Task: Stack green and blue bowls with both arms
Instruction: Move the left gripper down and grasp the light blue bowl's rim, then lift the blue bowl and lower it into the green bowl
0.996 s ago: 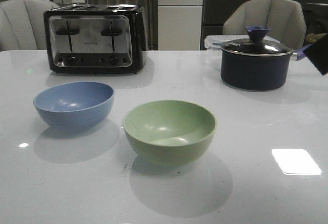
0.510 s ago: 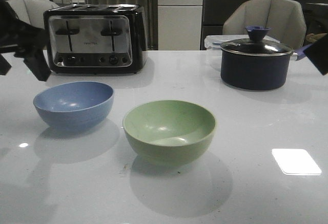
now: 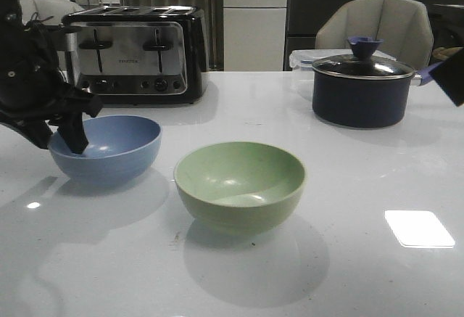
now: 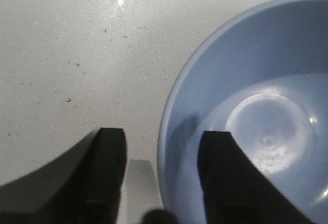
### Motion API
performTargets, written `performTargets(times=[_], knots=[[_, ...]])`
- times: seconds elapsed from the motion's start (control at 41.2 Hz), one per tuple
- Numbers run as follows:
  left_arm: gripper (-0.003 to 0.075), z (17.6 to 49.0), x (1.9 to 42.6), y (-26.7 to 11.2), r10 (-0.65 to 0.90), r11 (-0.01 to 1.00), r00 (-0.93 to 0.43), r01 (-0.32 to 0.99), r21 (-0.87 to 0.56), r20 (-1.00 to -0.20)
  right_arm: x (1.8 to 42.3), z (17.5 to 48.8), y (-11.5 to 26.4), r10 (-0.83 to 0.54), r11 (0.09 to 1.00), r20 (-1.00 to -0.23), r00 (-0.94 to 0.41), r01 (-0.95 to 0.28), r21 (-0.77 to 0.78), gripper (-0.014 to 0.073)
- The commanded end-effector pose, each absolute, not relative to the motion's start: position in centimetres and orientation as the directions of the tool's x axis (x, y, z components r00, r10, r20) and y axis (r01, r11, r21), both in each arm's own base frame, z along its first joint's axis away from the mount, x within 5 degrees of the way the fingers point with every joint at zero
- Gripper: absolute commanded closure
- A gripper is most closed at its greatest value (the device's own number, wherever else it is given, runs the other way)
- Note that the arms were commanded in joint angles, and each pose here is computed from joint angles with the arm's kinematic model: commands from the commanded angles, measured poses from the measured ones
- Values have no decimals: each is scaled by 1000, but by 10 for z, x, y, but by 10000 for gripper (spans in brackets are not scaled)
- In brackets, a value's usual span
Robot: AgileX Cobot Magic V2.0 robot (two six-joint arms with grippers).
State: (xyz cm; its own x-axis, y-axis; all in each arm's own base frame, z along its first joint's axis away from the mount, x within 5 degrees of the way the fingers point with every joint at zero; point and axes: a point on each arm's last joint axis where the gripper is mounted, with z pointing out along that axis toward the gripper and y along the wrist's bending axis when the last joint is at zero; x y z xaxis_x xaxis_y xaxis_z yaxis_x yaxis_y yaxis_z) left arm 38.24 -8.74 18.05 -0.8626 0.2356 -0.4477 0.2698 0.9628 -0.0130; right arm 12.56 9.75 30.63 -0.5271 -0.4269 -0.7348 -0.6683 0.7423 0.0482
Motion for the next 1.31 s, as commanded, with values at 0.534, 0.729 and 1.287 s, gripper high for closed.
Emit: performTargets(times=[0.534, 0.729, 1.287], knots=[[627, 306, 368, -102, 180, 938, -775, 320, -130, -605, 129, 320, 99, -389, 746, -791, -472, -665, 31, 221], [627, 341, 341, -135, 272, 848, -687, 503, -171, -674, 129, 320, 99, -389, 746, -791, -472, -665, 31, 221], [627, 289, 328, -224, 459, 727, -658, 665, -174, -597, 129, 320, 99, -389, 746, -791, -472, -665, 31, 221]])
